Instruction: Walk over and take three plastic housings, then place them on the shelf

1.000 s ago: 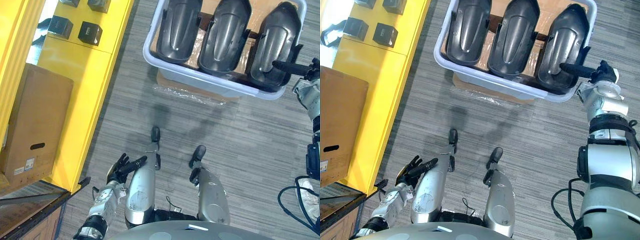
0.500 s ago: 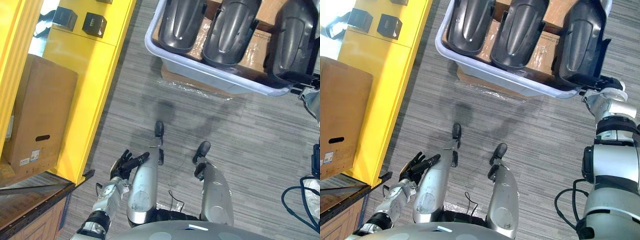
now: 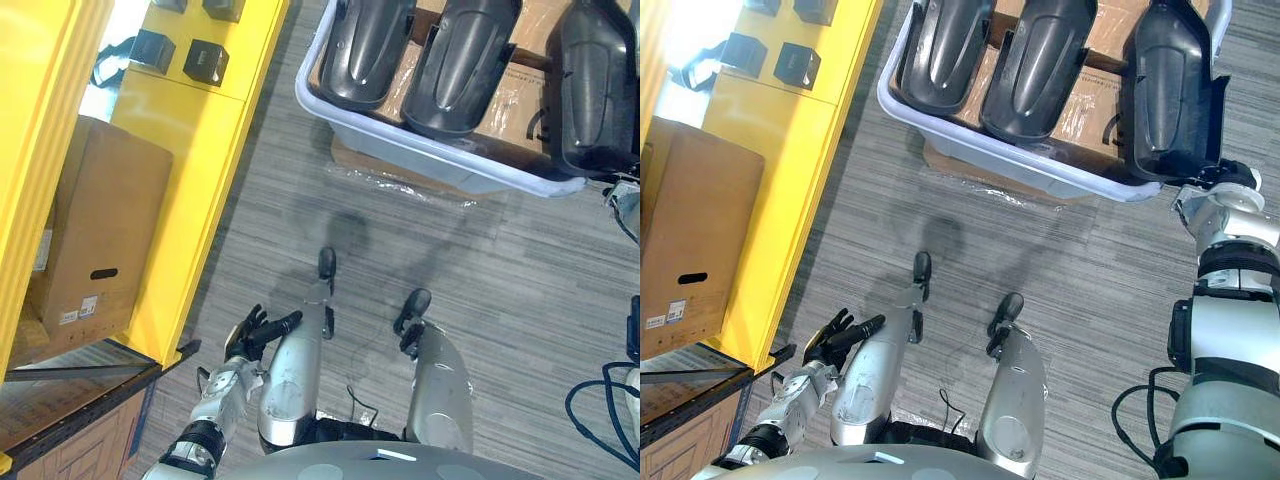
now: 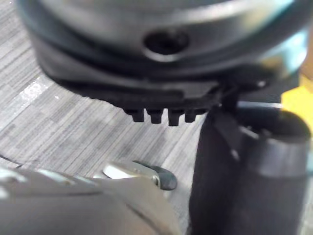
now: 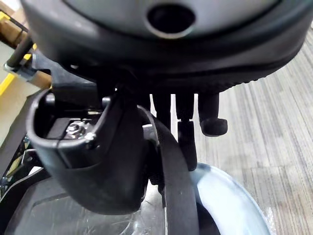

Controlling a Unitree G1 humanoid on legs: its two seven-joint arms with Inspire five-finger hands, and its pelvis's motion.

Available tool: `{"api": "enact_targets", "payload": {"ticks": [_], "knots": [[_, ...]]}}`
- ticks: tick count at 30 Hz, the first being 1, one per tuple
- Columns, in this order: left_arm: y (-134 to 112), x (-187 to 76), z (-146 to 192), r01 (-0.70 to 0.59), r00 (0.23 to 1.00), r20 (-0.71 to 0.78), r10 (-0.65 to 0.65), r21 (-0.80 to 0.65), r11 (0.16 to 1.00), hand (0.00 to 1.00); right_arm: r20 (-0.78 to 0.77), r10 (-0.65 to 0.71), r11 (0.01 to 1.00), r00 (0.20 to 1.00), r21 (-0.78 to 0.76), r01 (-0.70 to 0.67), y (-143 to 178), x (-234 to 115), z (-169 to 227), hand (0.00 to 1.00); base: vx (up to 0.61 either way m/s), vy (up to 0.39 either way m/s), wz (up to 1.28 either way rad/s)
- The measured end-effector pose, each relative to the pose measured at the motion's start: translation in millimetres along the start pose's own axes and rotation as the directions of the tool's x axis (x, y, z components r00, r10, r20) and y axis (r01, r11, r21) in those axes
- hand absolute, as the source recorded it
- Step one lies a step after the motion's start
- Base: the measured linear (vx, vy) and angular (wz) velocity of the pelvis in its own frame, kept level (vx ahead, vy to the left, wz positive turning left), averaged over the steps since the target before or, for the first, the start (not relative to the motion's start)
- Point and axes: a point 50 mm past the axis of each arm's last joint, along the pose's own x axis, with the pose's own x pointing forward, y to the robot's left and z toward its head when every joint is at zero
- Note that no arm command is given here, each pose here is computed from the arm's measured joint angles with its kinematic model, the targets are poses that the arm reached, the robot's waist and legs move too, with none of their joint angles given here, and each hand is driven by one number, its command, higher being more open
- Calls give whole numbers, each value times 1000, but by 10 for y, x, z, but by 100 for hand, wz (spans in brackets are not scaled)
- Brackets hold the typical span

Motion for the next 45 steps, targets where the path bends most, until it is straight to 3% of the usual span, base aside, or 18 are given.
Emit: {"api": "enact_targets", "payload": {"ticks": [7,12,16,20,24,29,33,39,42,45], "knots": [[61,-80,-89,-9,1000,5,9,-4,1000,100,6,-49,997,999,-62,49,-53,12,-132,0,46,3,-1],[97,-175,-114,-11,999,48,12,-11,1000,100,162,-75,993,984,-74,88,-87,-41,31,0,72,-9,-9],[-30,-260,207,69,976,216,-42,-120,990,100,344,-45,996,938,-54,67,2,-160,99,0,98,-39,-6],[-186,-322,686,182,911,402,-94,-187,965,100,359,-1,996,934,-86,34,188,-219,-162,0,91,-49,3],[-410,-360,1038,337,856,483,-182,-255,907,100,322,62,989,945,-147,-15,443,-330,-552,0,96,-28,3],[-693,-510,1323,525,774,564,-289,-315,790,100,405,163,972,900,-224,-75,750,-625,-672,0,64,3,-6],[-1027,-604,1489,644,691,611,-387,-276,714,100,458,257,952,851,-271,-142,992,-861,-726,0,0,0,0],[-1244,-643,1530,684,663,606,-439,-253,684,100,485,400,911,778,-308,-276,1278,-1122,-834,0,-53,5,-8],[-1249,-635,1530,665,681,598,-424,-262,699,100,441,503,856,743,-376,-356,1423,-1229,-977,0,-53,11,-6],[-1315,-641,1544,624,684,591,-428,-170,763,100,393,577,803,716,-434,-409,1516,-1318,-1118,0,-40,4,0]]}}
